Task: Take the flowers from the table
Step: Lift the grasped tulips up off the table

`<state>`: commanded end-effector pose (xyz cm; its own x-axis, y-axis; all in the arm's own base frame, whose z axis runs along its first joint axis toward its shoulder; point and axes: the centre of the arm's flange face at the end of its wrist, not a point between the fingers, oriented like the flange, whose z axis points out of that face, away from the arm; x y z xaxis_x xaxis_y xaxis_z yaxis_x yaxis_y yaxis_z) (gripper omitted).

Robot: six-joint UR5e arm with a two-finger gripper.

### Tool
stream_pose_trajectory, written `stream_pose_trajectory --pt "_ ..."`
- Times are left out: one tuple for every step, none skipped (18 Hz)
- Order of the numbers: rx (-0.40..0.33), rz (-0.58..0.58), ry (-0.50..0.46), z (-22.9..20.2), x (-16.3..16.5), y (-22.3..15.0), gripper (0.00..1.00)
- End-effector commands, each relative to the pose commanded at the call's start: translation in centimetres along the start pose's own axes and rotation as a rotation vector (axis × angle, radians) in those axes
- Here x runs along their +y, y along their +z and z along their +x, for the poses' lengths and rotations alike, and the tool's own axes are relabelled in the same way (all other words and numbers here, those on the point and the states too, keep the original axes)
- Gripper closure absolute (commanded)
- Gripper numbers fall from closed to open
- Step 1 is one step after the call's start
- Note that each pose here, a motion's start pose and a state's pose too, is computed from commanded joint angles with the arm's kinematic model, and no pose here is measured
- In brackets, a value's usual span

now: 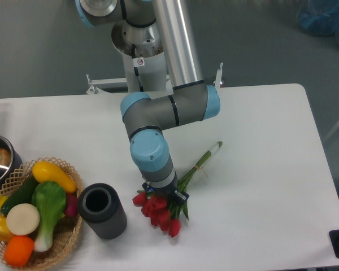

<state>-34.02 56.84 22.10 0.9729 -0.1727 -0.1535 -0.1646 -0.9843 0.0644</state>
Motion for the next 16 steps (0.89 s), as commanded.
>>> stream_pose_trajectory --pt "-0.008 0.002 -0.006 -0.2 0.2 -0.5 1.0" --pt "-0.018 0.009 -0.014 -0.7 0.6 -1.2 1.0" --pt "-0.033 0.019 -0.027 -1.4 1.2 -2.4 1.0" --pt "-0.041 0.027 -0.037 -1.9 1.7 -3.2 1.0" --pt "-0.047 0.029 -0.041 -2.0 1.9 -3.5 1.0" --pt "-0.046 0.029 -0.045 -2.2 2.1 -3.5 1.0" --pt "-0.042 0.033 -0.049 -2.5 2.3 -3.4 1.0" --pt "-0.042 0.037 -0.057 -3.0 2.7 -3.6 1.0" --pt "-0.058 0.049 -0.069 -3.8 3.1 -4.6 1.0" --pt "-0.076 0.063 -0.082 -4.6 3.7 -5.9 1.0" --pt "-0.077 0.083 -0.09 -5.3 3.8 -6.6 1.0" --pt "-0.073 0.113 -0.102 -6.0 4.1 -7.2 1.0" --pt "-0.067 0.132 -0.109 -6.5 4.2 -7.6 1.0" --pt "-0.064 0.135 -0.112 -6.7 4.2 -7.8 1.0" --pt "-0.057 0.13 -0.113 -6.9 4.3 -8.0 1.0" --pt "-0.049 0.124 -0.124 -7.6 5.0 -8.0 1.0"
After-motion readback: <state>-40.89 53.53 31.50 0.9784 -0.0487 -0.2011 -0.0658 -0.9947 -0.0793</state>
